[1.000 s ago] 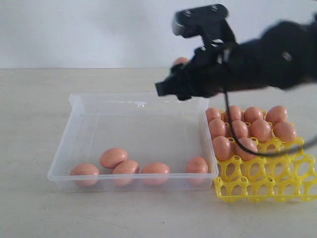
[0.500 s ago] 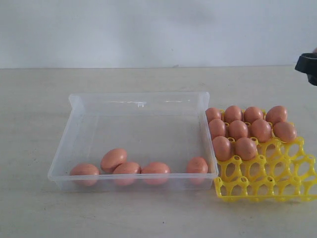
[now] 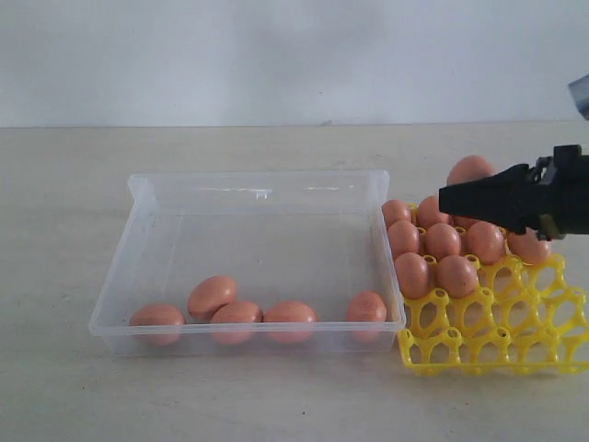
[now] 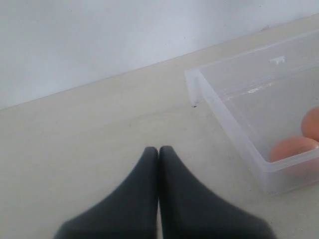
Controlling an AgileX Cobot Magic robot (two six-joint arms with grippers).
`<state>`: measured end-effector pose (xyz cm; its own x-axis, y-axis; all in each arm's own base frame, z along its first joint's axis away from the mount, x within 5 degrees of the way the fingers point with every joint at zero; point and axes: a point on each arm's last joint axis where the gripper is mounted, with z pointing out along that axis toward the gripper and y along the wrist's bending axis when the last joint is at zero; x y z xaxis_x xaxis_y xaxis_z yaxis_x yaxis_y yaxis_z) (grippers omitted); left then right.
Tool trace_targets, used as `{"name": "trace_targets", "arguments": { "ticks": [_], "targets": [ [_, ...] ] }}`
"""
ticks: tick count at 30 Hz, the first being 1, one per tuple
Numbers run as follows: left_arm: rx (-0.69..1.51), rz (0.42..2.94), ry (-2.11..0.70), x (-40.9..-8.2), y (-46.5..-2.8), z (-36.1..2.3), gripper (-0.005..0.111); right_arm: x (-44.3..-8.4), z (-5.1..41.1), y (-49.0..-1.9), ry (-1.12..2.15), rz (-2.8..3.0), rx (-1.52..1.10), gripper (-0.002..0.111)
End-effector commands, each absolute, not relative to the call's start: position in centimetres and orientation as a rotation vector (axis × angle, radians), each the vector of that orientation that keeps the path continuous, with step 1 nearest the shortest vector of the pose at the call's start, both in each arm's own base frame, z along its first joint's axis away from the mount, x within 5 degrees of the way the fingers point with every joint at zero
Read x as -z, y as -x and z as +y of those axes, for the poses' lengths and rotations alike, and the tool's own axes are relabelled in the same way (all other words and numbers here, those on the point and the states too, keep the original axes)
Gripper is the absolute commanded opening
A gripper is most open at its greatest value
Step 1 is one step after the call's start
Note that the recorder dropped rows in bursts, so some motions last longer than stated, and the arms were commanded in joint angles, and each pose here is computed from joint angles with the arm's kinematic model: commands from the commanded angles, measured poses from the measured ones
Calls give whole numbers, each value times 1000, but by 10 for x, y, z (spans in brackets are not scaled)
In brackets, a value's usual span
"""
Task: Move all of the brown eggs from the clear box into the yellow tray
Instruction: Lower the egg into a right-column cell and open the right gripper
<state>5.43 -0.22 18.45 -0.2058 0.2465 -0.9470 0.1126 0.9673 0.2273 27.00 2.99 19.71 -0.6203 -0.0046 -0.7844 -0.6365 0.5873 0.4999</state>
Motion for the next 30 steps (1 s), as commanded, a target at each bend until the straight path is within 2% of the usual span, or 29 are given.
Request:
{"name": "trace_targets", "arguments": {
  "ticks": [1, 6, 14, 21, 30],
  "targets": [
    [-118, 1772, -260, -186, -54, -2, -4, -185, 24, -280, 510, 2143, -795, 0],
    [-118, 1772, -260, -186, -54, -2, -4, -179, 15, -284, 452, 2209, -652, 0],
    [-118, 1772, -260, -186, -54, -2, -4, -173, 18, -275, 519, 2283, -698, 0],
    [-118, 1772, -260, -186, -54, -2, -4, -166, 6, -278, 501, 2323, -502, 0],
    [-118, 1772, -260, -186, -54, -2, -4, -154, 4, -274, 499, 2367, -460, 0]
  ]
}}
